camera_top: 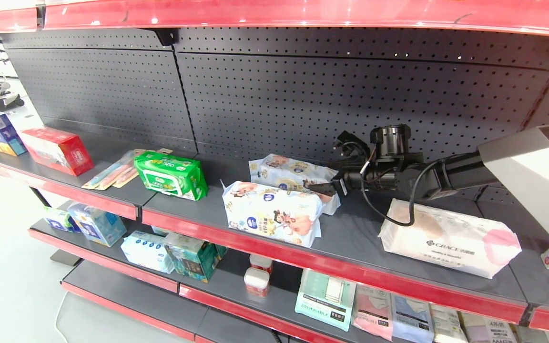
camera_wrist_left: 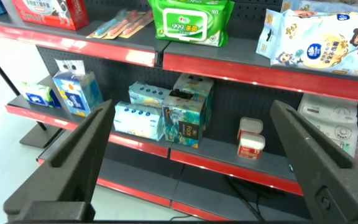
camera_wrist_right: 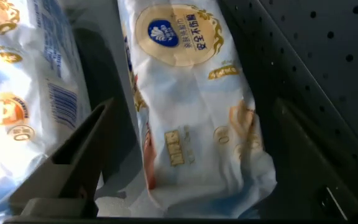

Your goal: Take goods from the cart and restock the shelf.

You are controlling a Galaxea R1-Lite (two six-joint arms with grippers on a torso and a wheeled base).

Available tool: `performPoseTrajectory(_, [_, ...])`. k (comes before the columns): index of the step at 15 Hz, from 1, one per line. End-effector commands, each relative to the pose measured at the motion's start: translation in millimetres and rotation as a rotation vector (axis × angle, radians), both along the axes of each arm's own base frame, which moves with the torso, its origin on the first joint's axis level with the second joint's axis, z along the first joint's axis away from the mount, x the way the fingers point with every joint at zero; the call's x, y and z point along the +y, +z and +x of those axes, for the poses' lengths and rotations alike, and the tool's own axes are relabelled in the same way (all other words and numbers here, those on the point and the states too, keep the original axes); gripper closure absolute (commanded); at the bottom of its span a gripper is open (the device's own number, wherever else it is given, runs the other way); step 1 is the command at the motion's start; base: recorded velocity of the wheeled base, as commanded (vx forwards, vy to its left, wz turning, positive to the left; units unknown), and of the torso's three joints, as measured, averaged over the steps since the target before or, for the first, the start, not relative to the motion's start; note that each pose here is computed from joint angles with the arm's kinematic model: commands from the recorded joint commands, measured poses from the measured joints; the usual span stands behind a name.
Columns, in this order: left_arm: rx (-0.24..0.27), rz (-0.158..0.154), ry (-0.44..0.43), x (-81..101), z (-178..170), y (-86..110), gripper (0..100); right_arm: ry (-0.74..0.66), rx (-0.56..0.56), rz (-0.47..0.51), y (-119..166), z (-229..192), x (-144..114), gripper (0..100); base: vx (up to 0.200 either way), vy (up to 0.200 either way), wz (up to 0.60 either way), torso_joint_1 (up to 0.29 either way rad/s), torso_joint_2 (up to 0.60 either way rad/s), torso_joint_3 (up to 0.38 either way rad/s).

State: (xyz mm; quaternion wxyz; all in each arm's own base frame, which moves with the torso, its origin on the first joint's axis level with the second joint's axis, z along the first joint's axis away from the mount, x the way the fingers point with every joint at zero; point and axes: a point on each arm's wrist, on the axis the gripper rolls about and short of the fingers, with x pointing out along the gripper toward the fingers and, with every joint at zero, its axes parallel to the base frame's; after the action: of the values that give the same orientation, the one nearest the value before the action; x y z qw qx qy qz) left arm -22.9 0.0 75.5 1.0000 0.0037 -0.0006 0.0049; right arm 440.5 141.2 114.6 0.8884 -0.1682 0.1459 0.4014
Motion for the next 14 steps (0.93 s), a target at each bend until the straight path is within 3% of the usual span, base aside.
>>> performPoseTrajectory(1, [0.001, 0.000, 0.001, 0.0, 0, 0.0, 0, 0.000, 0.000, 0.002, 1, 0, 0, 0, 0.000, 0.000, 0.00, 0.000, 0.00, 0.000])
performPoseTrajectory(14, [0.001, 0.000, 0.001, 0.0, 0, 0.0, 0, -0.133, 0.000, -0.054, -1, 1, -15, 0, 0.000, 0.000, 0.00, 0.000, 0.00, 0.000])
